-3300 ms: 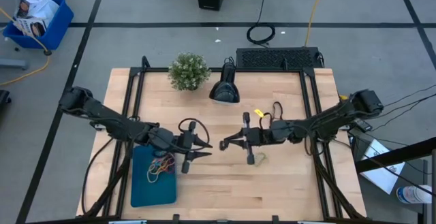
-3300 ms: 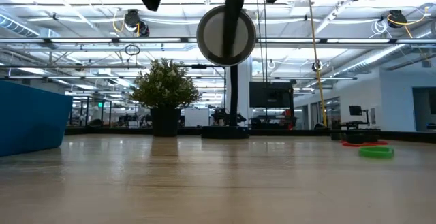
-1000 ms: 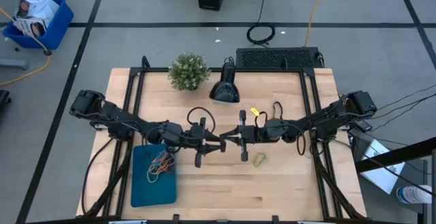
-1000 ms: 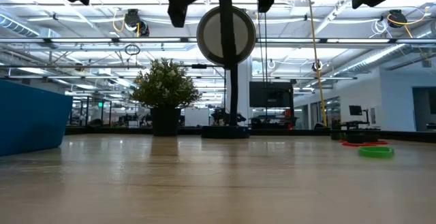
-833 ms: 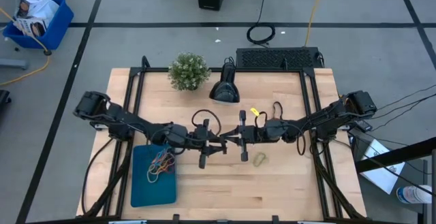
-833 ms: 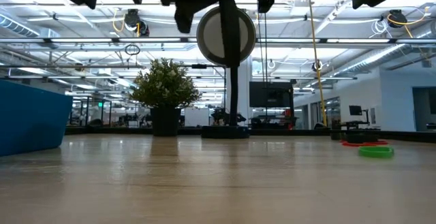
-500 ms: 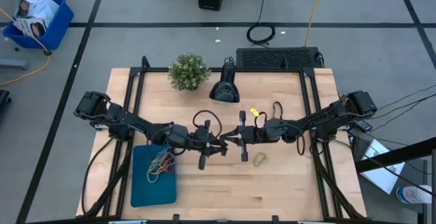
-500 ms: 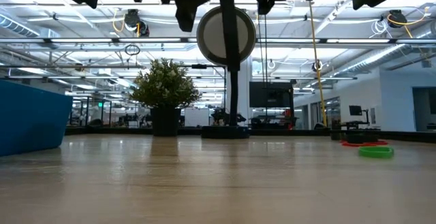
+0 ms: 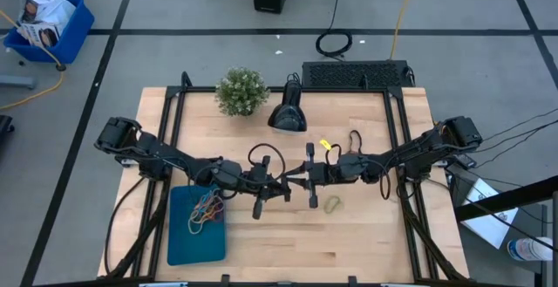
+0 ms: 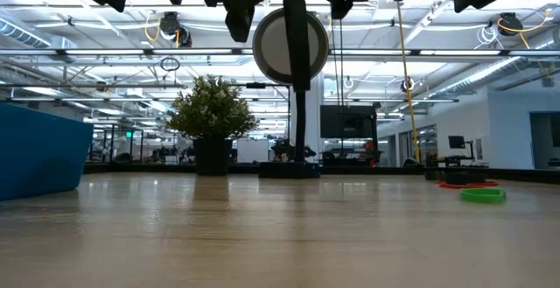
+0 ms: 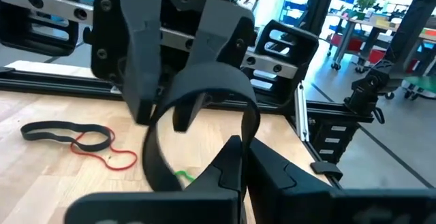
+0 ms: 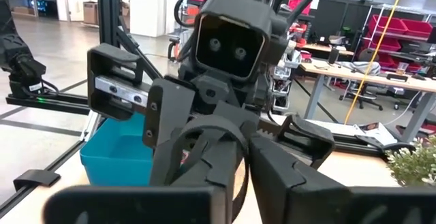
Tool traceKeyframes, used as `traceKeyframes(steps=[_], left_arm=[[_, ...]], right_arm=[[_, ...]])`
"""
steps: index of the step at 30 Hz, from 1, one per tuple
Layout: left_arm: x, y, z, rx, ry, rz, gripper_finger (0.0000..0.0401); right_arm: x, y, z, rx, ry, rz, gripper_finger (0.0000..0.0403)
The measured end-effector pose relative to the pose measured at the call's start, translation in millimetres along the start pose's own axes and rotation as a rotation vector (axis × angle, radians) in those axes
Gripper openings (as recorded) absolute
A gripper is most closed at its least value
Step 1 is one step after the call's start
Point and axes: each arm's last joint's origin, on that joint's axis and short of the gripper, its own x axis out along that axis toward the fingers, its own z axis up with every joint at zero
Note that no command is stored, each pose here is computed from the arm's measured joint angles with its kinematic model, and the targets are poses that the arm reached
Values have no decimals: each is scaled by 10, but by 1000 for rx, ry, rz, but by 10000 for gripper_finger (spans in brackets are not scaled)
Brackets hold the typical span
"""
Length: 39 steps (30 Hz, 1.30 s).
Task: Pick and place rubber bands into bin
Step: Put the bottom black rubber band into the blue bin
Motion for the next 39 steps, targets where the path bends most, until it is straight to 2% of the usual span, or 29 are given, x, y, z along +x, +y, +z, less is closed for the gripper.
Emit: traceKeyframes(steps=[11, 15, 20, 23, 28, 33, 39], left_arm=[[0, -5, -15, -10, 19, -24, 13], [-2, -15, -15, -17, 26, -56, 7], [-106, -24, 49, -33, 105, -58, 14], [-227, -40, 115, -26, 166, -49, 6], [-478, -60, 269, -52, 240, -35, 18], [-818, -85, 409, -117, 328, -11, 6], [-1242, -106, 484, -256, 448, 38, 12]], right_arm=[[-18, 5, -86, -22, 108, 3, 155], [-82, -27, -94, -43, 196, -59, 177], [-217, -46, -155, -17, 374, -124, 184], [-283, -51, -220, 34, 474, -132, 183], [-358, -52, -328, 96, 600, -157, 182], [-398, -53, -383, 127, 665, -174, 184], [-408, -55, -395, 121, 682, -174, 181]])
